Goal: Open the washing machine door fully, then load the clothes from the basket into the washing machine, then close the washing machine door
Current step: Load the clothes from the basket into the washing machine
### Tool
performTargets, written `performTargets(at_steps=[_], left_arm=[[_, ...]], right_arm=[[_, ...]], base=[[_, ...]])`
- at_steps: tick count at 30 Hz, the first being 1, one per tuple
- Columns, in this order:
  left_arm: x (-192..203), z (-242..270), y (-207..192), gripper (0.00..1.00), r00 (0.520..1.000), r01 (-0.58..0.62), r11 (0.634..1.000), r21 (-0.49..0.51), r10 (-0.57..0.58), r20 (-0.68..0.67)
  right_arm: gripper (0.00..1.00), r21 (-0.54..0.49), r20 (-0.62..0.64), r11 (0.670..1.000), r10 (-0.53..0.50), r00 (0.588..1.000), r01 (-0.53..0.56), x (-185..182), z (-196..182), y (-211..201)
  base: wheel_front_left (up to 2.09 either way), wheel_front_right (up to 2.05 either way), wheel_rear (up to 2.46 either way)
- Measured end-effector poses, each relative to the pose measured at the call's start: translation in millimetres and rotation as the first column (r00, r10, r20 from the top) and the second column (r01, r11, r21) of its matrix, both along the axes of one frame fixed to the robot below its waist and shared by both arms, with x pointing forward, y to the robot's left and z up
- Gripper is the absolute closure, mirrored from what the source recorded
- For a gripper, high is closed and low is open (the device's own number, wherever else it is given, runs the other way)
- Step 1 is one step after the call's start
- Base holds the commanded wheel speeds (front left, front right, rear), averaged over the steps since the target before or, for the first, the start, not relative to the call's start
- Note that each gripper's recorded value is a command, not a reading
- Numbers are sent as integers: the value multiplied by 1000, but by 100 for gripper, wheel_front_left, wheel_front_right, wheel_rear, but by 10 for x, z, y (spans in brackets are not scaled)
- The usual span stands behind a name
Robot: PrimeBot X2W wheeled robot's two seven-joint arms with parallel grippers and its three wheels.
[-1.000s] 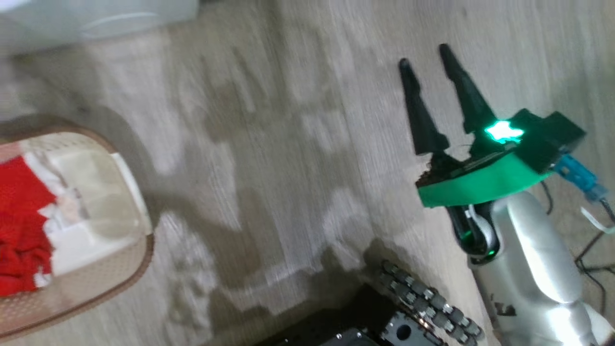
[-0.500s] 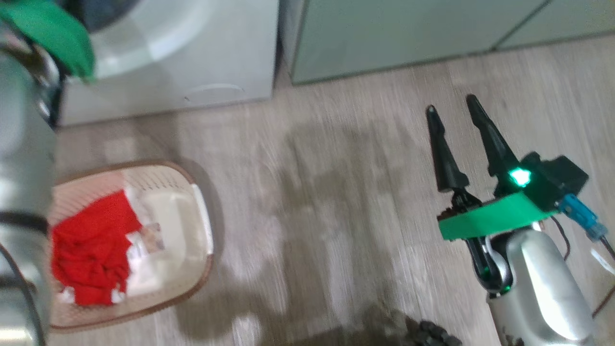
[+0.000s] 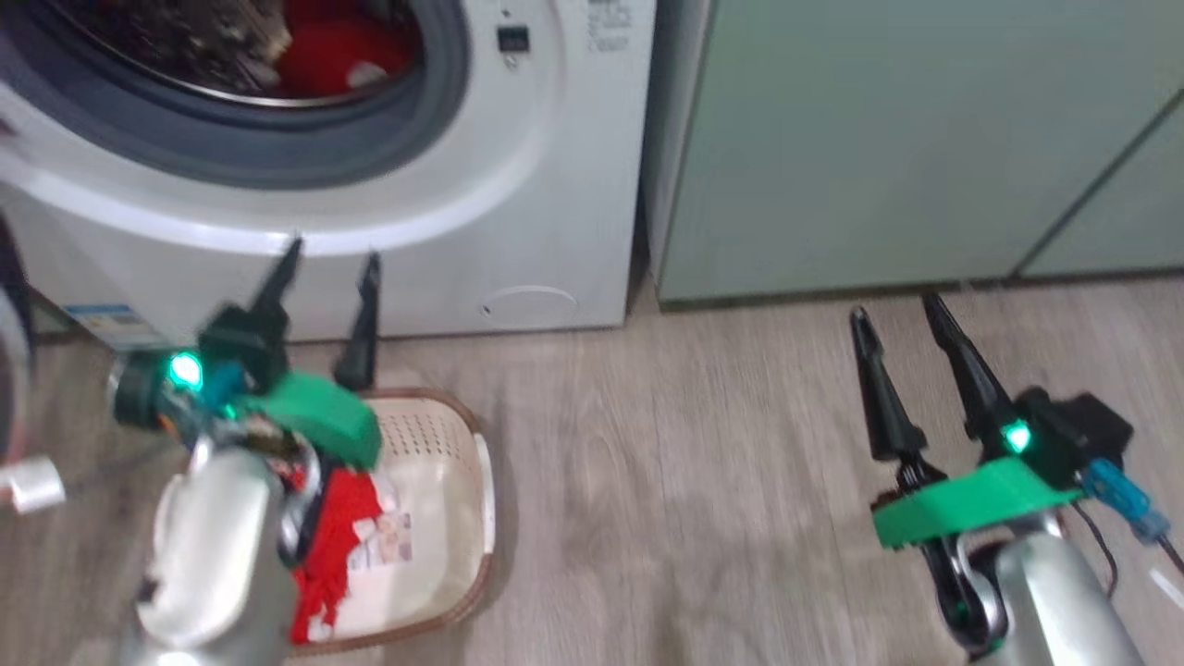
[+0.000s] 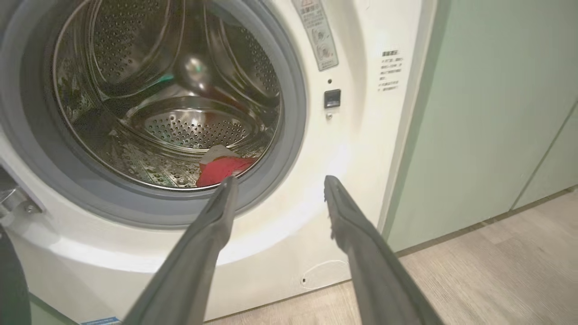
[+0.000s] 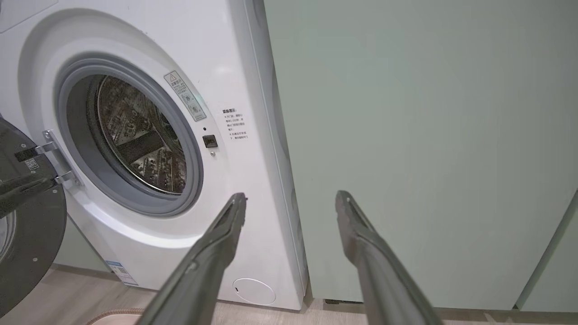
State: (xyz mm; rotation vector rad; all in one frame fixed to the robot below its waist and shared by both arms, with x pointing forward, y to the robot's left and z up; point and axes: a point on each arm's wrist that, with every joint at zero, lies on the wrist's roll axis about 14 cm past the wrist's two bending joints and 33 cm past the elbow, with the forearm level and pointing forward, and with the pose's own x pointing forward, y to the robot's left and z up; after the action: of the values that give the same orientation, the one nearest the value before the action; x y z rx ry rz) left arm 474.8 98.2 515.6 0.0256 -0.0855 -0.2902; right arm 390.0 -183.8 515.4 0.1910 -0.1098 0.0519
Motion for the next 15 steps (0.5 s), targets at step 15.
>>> performTargets(at_steps=[15], left_arm=[[-971, 80, 189, 0, 987, -158, 986, -47, 160, 35]], right_arm=[[0, 11, 18, 1000, 20, 1000, -20, -367, 53, 81]], base=[[0, 0, 0]])
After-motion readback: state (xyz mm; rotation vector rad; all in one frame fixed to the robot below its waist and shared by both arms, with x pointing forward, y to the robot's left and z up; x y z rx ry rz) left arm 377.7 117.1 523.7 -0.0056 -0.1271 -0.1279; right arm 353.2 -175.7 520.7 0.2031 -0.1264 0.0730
